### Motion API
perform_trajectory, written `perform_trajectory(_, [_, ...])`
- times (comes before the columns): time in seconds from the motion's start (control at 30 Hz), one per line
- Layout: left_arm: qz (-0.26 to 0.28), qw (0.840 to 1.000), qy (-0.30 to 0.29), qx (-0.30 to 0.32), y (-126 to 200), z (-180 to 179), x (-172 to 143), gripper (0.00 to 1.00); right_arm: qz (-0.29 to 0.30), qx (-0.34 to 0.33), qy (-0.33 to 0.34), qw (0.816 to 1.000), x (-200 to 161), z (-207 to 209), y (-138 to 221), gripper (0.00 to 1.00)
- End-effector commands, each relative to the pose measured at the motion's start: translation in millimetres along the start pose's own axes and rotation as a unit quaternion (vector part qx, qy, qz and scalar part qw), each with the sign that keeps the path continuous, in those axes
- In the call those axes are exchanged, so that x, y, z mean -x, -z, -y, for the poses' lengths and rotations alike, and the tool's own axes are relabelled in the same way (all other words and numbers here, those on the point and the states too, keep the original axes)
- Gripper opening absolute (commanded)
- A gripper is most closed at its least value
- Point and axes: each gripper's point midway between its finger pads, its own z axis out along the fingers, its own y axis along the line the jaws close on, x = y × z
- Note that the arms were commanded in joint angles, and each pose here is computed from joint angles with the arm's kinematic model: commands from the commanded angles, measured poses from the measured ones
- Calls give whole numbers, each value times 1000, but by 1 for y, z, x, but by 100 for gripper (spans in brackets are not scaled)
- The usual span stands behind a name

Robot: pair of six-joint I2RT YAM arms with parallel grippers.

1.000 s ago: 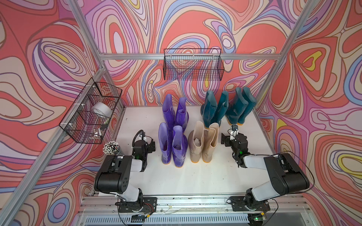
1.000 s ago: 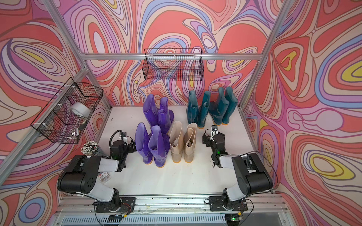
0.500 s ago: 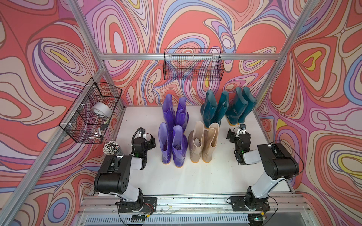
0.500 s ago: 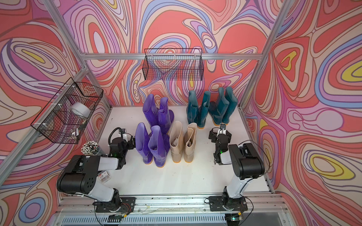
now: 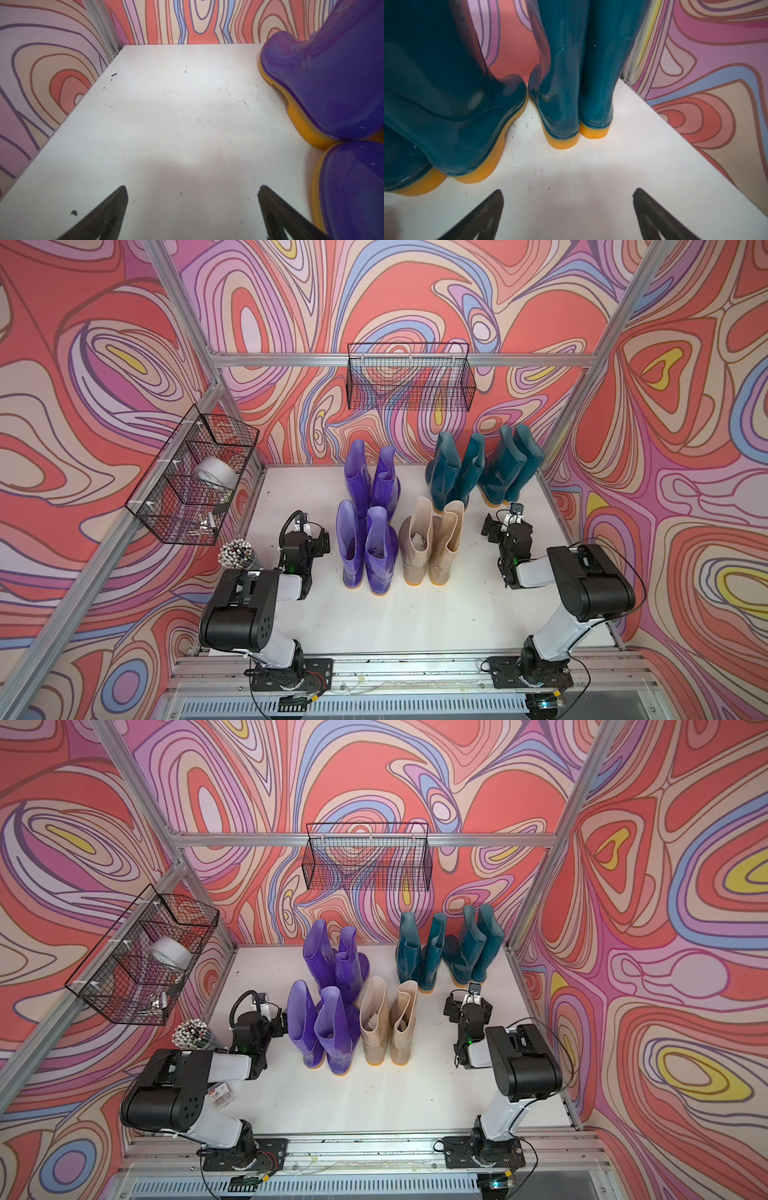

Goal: Match and arrange rain boots in pairs
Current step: Reset both arms

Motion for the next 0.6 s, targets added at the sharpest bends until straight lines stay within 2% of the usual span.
perform_trajectory(0.0, [17,1000,-3,-1,-1,-1,10,100,-4,-5,-4,1000,-3,3,1,98])
perform_trajectory(0.27, [17,1000,-2,-1,-1,-1,10,100,-4,-5,-4,1000,-3,3,1,98])
perform_trajectory(0.57, [13,999,-4,-30,-1,5,9,100,-6,-5,-3,1000,-3,3,1,98])
